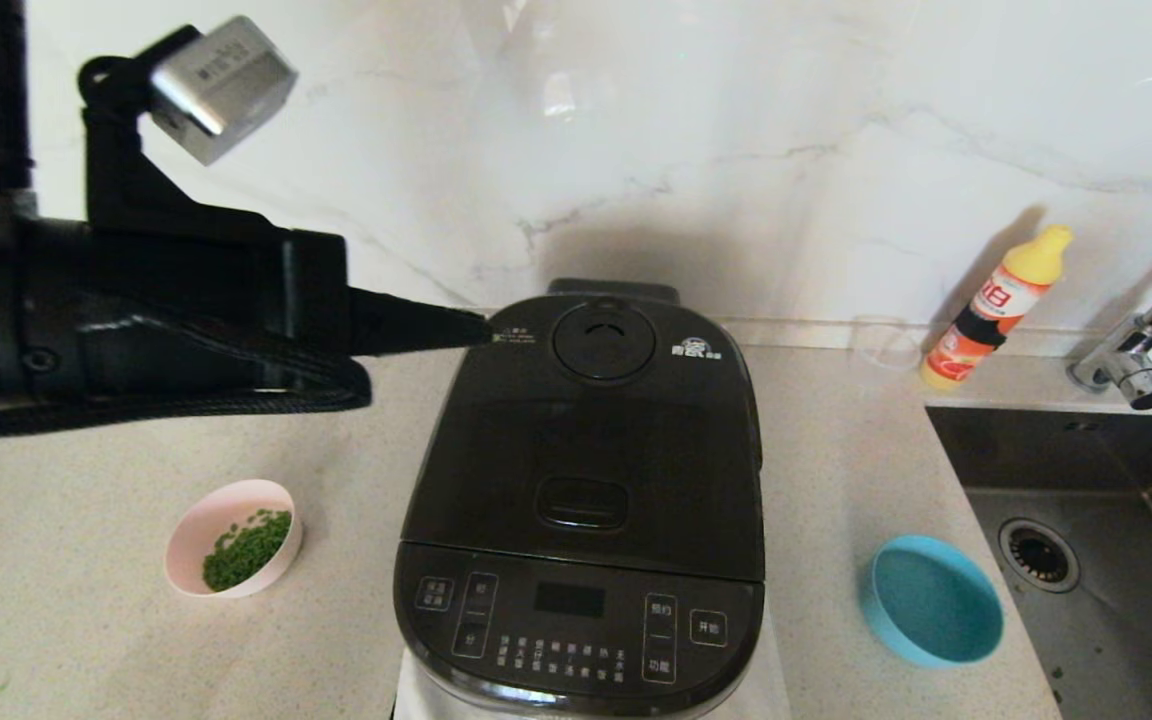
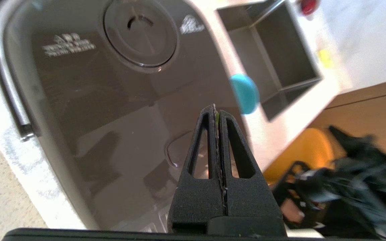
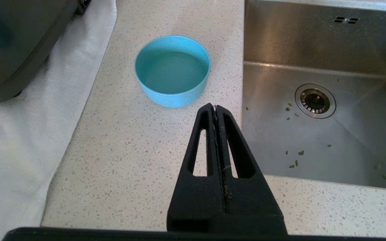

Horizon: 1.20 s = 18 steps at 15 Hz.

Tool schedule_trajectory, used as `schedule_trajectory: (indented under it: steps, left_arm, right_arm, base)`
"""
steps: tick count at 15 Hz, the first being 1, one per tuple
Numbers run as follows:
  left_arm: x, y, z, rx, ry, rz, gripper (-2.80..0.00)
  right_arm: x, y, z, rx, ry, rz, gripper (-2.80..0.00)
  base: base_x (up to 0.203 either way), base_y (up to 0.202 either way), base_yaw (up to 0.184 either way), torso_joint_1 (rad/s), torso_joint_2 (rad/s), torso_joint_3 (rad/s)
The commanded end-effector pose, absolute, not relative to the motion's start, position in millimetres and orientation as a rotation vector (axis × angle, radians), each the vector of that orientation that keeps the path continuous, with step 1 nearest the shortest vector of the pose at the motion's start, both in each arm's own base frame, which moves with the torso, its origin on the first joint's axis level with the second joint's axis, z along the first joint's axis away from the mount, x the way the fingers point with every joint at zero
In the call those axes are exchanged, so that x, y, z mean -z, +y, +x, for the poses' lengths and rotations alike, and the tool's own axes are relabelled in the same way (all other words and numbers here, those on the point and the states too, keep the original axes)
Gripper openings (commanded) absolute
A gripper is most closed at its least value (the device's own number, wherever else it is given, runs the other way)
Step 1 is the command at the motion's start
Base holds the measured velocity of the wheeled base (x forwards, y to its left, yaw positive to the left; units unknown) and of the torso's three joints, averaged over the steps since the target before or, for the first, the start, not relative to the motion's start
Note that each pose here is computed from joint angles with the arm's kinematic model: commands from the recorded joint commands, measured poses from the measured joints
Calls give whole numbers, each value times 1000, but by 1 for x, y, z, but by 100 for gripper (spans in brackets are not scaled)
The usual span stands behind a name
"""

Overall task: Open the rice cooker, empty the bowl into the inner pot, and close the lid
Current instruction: Open the rice cooker

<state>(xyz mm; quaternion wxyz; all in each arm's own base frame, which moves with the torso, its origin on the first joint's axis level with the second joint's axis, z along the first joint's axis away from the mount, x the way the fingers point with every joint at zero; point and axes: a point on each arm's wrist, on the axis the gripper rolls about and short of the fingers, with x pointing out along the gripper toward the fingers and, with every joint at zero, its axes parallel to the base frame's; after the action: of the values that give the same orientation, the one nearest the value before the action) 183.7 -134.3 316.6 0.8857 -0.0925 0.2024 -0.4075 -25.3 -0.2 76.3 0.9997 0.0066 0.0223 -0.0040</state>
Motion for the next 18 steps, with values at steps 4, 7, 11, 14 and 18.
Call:
schedule_trajectory:
  steps: [4,7,11,14,18]
  left_arm:
    - [-270,-176,188,772,509,-93,-280]
    - [-245,-177,181,776,579,-35,-280]
    - [-240,-175,178,775,576,-32,-280]
    - [-232,-178,170,797,601,-12,-280]
    - [-219,-190,176,759,584,7,-280]
  right_arm:
    - [-76,0,-25,8,45,14,-280]
    - [-76,0,-25,8,45,14,-280]
    - [-76,0,-25,8,46,14,-280]
    - [-76,0,-25,8,46,14,-280]
    - [-76,0,-25,8,46,14,-280]
  base:
    - [0,0,0,0,0,0]
    - [0,0,0,0,0,0]
    - [0,0,0,0,0,0]
    - [0,0,0,0,0,0]
    - [0,0,0,0,0,0]
